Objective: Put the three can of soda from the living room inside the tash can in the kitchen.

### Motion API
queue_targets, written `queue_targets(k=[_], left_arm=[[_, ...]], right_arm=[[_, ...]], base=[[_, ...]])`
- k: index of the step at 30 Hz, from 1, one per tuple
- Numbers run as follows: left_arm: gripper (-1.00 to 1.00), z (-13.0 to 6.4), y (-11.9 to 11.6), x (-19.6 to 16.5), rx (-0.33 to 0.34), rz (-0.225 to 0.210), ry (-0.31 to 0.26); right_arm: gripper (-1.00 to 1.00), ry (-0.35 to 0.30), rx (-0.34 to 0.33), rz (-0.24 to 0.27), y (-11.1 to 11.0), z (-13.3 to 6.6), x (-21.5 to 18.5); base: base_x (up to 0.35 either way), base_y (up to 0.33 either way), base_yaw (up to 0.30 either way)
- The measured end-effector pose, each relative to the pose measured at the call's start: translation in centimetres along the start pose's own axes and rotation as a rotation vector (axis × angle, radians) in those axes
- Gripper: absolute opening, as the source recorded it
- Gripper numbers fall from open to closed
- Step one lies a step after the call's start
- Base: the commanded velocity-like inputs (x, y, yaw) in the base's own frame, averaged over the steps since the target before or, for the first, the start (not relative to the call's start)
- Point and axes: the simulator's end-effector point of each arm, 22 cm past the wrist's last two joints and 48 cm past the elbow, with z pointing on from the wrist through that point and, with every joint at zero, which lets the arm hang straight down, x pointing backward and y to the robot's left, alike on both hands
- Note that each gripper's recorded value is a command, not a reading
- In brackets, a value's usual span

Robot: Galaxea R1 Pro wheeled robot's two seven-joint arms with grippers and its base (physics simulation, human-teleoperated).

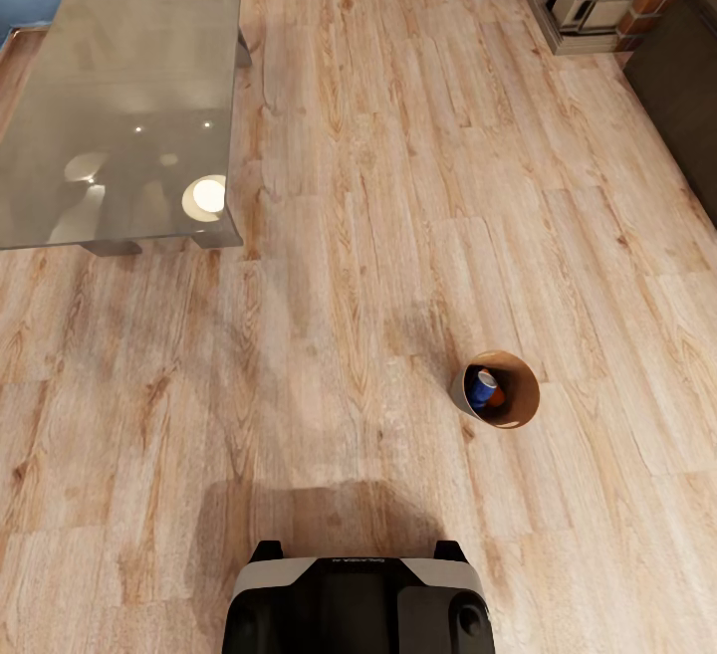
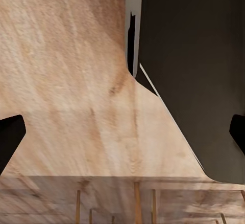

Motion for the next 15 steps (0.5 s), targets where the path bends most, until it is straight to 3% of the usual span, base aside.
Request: queue_targets(k=[15], left_arm=[[1.0, 0.0, 0.0, 0.0, 0.0, 0.0, 0.0]], right_arm=[[1.0, 0.0, 0.0, 0.0, -0.01, 0.0, 0.02]], base=[[0.0, 0.0, 0.0]])
